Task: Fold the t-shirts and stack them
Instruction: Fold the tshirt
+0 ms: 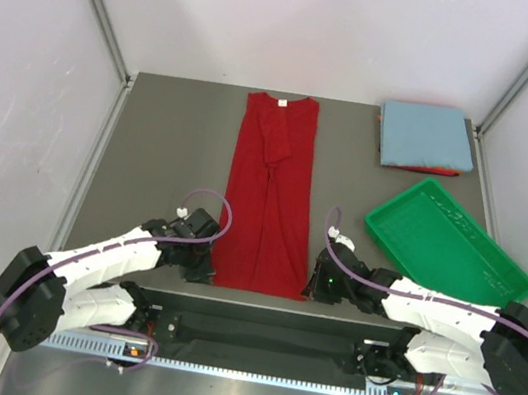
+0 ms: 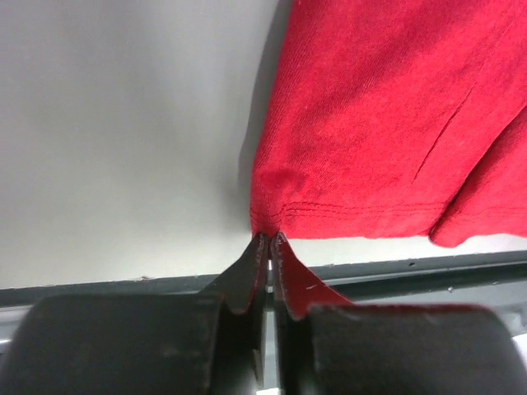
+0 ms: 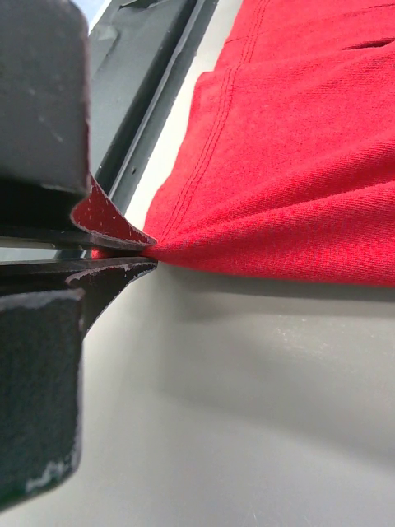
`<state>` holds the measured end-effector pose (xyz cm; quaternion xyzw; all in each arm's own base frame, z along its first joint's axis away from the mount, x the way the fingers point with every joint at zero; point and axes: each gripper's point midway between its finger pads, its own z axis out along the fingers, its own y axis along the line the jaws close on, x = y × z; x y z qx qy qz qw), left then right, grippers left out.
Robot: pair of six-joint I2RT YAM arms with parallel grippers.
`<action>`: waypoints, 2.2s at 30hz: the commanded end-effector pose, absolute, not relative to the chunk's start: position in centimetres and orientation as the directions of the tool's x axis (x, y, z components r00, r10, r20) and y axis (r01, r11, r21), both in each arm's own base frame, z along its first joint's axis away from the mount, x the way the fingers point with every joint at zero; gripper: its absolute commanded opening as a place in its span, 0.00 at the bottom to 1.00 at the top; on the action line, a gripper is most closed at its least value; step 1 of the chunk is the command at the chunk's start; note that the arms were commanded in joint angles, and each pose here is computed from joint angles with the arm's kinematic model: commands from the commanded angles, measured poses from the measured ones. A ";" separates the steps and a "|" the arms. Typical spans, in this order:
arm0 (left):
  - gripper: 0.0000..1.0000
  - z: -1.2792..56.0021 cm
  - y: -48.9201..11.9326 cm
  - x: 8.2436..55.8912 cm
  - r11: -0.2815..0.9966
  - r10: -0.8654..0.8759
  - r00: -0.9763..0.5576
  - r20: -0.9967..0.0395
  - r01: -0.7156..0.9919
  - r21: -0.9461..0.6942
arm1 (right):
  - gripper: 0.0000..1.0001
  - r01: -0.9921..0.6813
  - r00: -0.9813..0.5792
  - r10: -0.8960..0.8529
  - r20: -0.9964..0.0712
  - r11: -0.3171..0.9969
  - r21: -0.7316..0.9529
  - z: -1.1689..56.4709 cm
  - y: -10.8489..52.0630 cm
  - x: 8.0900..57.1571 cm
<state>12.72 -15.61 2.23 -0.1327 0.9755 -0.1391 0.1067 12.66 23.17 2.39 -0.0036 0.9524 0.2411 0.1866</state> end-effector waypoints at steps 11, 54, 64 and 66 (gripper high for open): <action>0.49 3.0 -14.6 14.2 0.932 -0.312 -0.913 -0.263 -0.240 -0.272 | 0.00 -0.125 -0.928 0.068 -0.365 0.868 0.480 3.3 24.1 12.7; 0.00 9.5 -19.2 41.9 0.891 -0.356 -0.845 -0.400 -0.177 -0.419 | 0.00 -0.392 -0.787 -0.183 -0.589 0.886 0.249 10.3 28.0 37.8; 0.00 10.5 -16.3 48.2 0.863 -0.444 -0.784 -0.433 -0.245 -0.442 | 0.00 -0.343 -0.793 -0.135 -0.595 0.905 0.252 11.0 27.3 44.8; 0.00 10.5 -16.1 49.0 0.860 -0.453 -0.781 -0.431 -0.255 -0.442 | 0.00 -0.337 -0.796 -0.125 -0.592 0.904 0.262 10.9 27.1 45.5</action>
